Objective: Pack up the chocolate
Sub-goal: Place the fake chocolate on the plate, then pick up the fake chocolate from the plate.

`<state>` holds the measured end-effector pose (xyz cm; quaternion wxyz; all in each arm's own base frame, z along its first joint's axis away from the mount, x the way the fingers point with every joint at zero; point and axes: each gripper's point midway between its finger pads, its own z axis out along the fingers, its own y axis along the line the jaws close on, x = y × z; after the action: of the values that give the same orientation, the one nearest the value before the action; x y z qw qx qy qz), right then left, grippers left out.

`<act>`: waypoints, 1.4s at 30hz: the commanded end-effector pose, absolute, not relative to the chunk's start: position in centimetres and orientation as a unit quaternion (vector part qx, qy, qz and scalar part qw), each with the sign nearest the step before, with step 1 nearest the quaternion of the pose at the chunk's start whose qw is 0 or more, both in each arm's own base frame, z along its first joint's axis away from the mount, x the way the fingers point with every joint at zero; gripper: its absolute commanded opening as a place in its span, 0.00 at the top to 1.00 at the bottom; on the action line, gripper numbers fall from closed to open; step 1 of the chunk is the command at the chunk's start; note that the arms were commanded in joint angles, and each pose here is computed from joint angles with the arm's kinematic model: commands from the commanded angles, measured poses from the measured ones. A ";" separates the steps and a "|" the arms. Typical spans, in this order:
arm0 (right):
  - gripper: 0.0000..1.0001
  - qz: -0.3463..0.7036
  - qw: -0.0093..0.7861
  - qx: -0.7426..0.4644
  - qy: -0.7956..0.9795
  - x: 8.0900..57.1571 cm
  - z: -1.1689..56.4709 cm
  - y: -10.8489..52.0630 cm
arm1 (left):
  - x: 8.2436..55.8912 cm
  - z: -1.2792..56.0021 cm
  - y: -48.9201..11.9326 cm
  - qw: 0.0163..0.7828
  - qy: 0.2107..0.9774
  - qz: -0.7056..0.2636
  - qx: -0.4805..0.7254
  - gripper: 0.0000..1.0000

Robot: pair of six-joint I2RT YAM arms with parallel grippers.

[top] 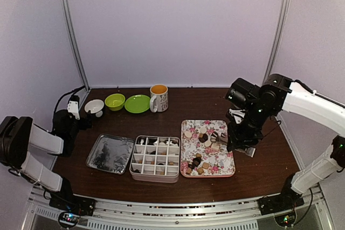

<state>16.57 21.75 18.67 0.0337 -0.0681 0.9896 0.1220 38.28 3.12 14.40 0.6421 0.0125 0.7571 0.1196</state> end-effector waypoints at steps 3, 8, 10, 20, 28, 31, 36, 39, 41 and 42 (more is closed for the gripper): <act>0.62 0.070 0.024 -0.023 0.997 16.8 19.3 20.4 | 38.9 16.5 3.4 0.669 0.733 0.121 0.003 0.02; 0.62 0.050 0.016 -0.021 0.998 18.5 18.7 21.9 | 38.9 16.5 3.4 0.669 0.733 0.121 0.004 0.02; 0.62 0.044 0.009 -0.020 0.999 18.9 18.4 22.4 | 38.9 16.5 3.4 0.670 0.733 0.121 0.003 0.02; 0.57 0.029 -0.007 0.004 1.000 19.5 17.3 23.1 | 38.9 16.5 3.4 0.669 0.733 0.121 0.003 0.02; 0.60 0.045 -0.011 0.009 0.999 19.6 17.1 24.0 | 38.9 16.6 3.4 0.670 0.733 0.121 0.003 0.02; 0.56 0.049 -0.017 -0.004 0.999 19.1 17.3 24.0 | 38.9 16.5 3.4 0.670 0.733 0.121 0.004 0.02; 0.54 0.032 -0.052 -0.033 0.998 16.5 17.3 23.4 | 38.9 16.5 3.4 0.670 0.733 0.121 0.003 0.02; 0.53 0.032 -0.058 -0.030 0.997 15.9 17.3 23.1 | 38.9 16.5 3.4 0.669 0.733 0.121 0.003 0.02; 0.52 0.032 -0.062 -0.030 0.997 15.8 17.0 23.1 | 38.9 16.5 3.4 0.670 0.733 0.121 0.003 0.02; 0.52 0.032 -0.065 -0.031 0.997 15.8 16.9 23.2 | 38.9 16.5 3.4 0.669 0.733 0.121 0.003 0.02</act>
<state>16.71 23.76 16.49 -0.0561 -0.0248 0.9977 0.0301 38.28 3.12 14.41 0.6423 0.0125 0.7570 0.1196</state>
